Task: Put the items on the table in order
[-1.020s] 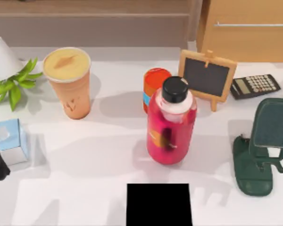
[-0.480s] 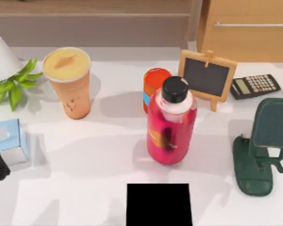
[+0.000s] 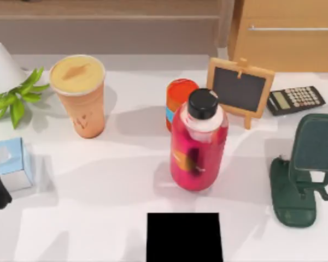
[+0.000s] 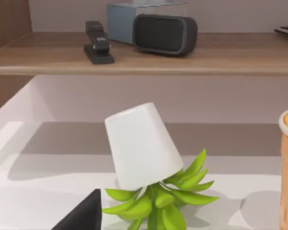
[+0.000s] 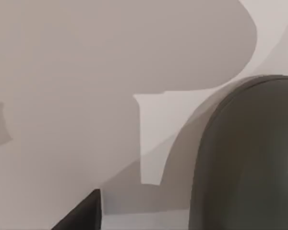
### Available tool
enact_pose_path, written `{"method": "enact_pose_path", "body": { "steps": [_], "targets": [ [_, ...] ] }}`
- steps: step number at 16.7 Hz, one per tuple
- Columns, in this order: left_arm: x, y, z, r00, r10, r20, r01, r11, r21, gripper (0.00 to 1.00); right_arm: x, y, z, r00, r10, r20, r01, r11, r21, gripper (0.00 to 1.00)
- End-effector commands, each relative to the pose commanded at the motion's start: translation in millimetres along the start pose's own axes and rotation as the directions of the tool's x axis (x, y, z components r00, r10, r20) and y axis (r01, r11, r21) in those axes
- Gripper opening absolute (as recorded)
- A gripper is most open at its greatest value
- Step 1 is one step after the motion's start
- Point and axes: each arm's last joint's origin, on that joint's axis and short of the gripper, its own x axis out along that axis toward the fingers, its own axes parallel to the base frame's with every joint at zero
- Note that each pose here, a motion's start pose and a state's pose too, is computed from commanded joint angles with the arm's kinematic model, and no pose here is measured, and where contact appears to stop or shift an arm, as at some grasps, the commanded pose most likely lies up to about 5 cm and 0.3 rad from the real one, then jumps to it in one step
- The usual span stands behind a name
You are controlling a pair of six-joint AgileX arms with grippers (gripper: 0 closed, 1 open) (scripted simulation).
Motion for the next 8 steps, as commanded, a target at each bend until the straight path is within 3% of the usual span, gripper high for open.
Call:
{"method": "enact_pose_path", "body": {
  "steps": [8],
  "targets": [
    [0.0, 0.0, 0.0, 1.000, 0.000, 0.000, 0.000, 1.000, 0.000, 1.00, 0.0, 0.0, 0.0, 1.000, 0.000, 0.000, 0.000, 1.000, 0.000, 0.25]
  ]
}}
